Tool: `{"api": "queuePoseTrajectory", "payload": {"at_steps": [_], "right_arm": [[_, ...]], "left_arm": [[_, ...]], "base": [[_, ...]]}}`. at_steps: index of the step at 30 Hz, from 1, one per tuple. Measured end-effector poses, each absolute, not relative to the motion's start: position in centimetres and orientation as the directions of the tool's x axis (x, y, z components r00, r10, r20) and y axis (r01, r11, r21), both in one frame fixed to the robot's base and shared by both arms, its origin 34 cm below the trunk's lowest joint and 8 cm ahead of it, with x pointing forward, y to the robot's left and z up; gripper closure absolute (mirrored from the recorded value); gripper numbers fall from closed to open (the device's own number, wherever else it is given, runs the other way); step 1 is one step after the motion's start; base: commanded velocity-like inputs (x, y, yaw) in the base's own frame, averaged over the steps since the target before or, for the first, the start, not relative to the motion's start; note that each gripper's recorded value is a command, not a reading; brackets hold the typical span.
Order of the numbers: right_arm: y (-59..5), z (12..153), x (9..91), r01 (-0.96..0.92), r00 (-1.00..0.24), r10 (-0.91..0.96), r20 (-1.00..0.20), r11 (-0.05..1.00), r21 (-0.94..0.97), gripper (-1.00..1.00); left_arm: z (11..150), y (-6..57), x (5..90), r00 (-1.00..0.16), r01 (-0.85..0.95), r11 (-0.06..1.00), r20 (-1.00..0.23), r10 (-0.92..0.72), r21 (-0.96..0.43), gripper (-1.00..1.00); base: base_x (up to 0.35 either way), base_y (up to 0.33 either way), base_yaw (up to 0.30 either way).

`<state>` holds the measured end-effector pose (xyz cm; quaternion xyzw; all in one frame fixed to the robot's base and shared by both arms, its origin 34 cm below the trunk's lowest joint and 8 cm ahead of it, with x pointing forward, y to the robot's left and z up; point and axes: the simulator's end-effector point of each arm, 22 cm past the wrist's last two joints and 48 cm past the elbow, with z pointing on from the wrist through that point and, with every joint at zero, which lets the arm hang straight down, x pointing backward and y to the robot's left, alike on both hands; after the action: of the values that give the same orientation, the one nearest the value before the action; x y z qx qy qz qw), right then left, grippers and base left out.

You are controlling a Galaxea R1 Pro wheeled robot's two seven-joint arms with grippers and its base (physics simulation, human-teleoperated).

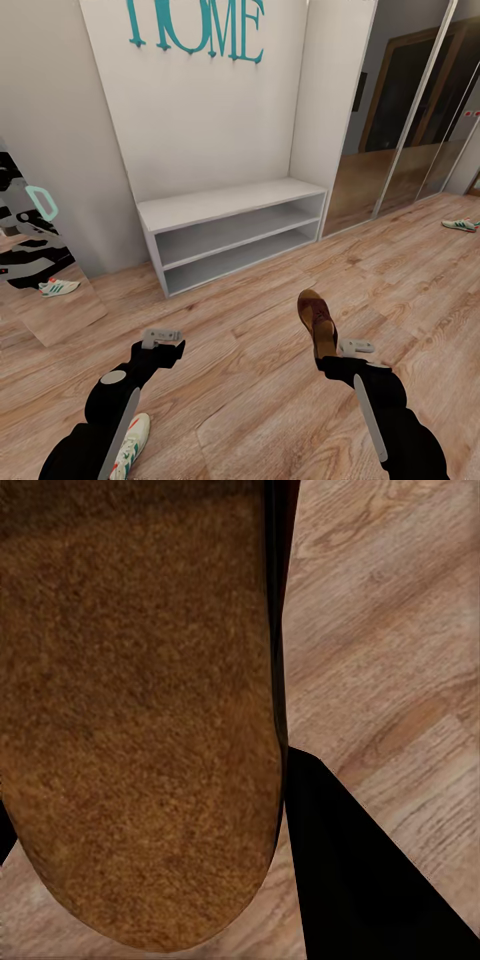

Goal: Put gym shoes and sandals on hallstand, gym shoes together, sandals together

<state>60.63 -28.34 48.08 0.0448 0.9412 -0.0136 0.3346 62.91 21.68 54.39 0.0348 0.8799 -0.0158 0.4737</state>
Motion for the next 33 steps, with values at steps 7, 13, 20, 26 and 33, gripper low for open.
{"api": "queuePoseTrajectory", "payload": {"at_steps": [7,13,20,26,33], "right_arm": [[-28.38,48.07,60.62,0.094,-0.772,0.074,-0.631,0.996,0.002,1.00],[-28.40,48.08,60.62,0.094,-0.772,0.073,-0.631,0.996,0.001,1.00],[-28.40,48.02,60.61,0.094,-0.773,0.073,-0.630,0.996,0.001,1.00],[-28.38,48.08,60.62,0.094,-0.772,0.074,-0.631,0.996,0.002,1.00],[-28.39,48.08,60.62,0.094,-0.772,0.074,-0.631,0.996,0.002,1.00]], "left_arm": [[54.38,21.72,62.91,-0.549,0.075,0.997,-0.834,0.046,0.006,-1.00],[54.42,21.74,62.92,-0.548,0.075,0.997,-0.835,0.046,0.006,-1.00],[54.37,21.75,62.91,-0.550,0.075,0.997,-0.834,0.047,0.007,-1.00],[54.39,21.79,62.91,-0.549,0.075,0.997,-0.834,0.048,0.008,-1.00],[54.39,21.79,62.91,-0.549,0.075,0.997,-0.834,0.048,0.008,-1.00]], "base": [[-0.138,0.121,0.000],[-0.018,0.016,0.000],[-0.101,0.082,0.000],[-0.041,0.035,0.000],[-0.003,0.003,0.000]]}}
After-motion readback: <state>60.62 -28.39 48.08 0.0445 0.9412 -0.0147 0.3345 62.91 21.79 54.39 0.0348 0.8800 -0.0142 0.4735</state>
